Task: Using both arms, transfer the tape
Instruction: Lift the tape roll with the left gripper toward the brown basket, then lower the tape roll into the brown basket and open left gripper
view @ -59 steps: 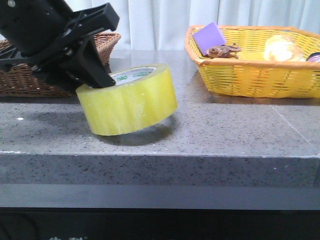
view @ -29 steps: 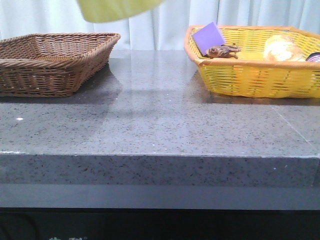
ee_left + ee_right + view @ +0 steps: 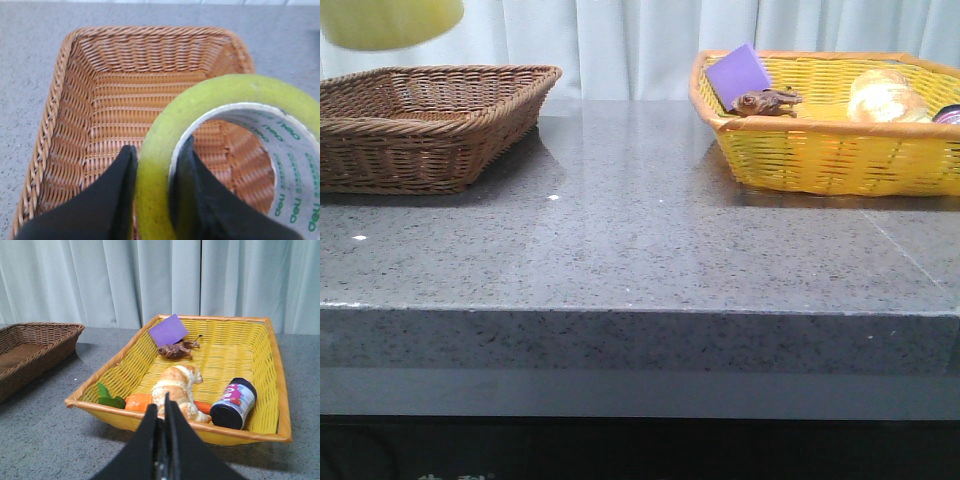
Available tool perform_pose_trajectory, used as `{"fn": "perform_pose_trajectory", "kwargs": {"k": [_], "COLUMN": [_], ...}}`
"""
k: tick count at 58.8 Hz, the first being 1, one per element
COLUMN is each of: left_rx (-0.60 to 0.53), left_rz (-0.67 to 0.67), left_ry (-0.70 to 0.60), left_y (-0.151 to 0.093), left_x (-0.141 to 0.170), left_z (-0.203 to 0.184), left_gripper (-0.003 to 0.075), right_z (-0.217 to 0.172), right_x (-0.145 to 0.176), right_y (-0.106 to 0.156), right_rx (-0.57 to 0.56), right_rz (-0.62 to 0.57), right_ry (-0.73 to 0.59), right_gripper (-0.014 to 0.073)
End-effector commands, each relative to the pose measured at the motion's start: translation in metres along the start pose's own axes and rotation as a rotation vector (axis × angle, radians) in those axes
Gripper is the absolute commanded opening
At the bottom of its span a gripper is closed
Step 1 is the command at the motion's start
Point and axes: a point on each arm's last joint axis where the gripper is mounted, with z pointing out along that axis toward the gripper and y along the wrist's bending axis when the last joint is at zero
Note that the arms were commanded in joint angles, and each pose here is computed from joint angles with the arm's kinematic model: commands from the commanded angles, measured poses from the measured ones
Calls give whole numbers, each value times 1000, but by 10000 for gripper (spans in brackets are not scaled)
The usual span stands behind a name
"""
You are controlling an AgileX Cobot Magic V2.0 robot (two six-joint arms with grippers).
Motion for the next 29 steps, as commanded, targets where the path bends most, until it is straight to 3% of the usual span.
{"fn": "perform_pose_trajectory", "kwargs": {"k": [1, 15, 22, 29], "left_rx": [6, -3, -4, -3], "left_rz": [-33, -37, -37, -37], "left_ry": [-145, -29, -12, -22], "left_y": [1, 3, 3, 3], "left_x": [-21, 2, 5, 3], "left_z": [-1, 47, 52, 52], "left_gripper": [-4, 41, 169, 353], "right_z": [-1, -1, -1, -1], "right_x": [-14, -14, -14, -14], "right_y": [0, 0, 0, 0], "right_rx": [6, 6, 6, 6], "right_rz": [-8, -8, -8, -8], "right_ry": [-86, -86, -86, -86], "right_gripper": [-92, -92, -92, -92]}}
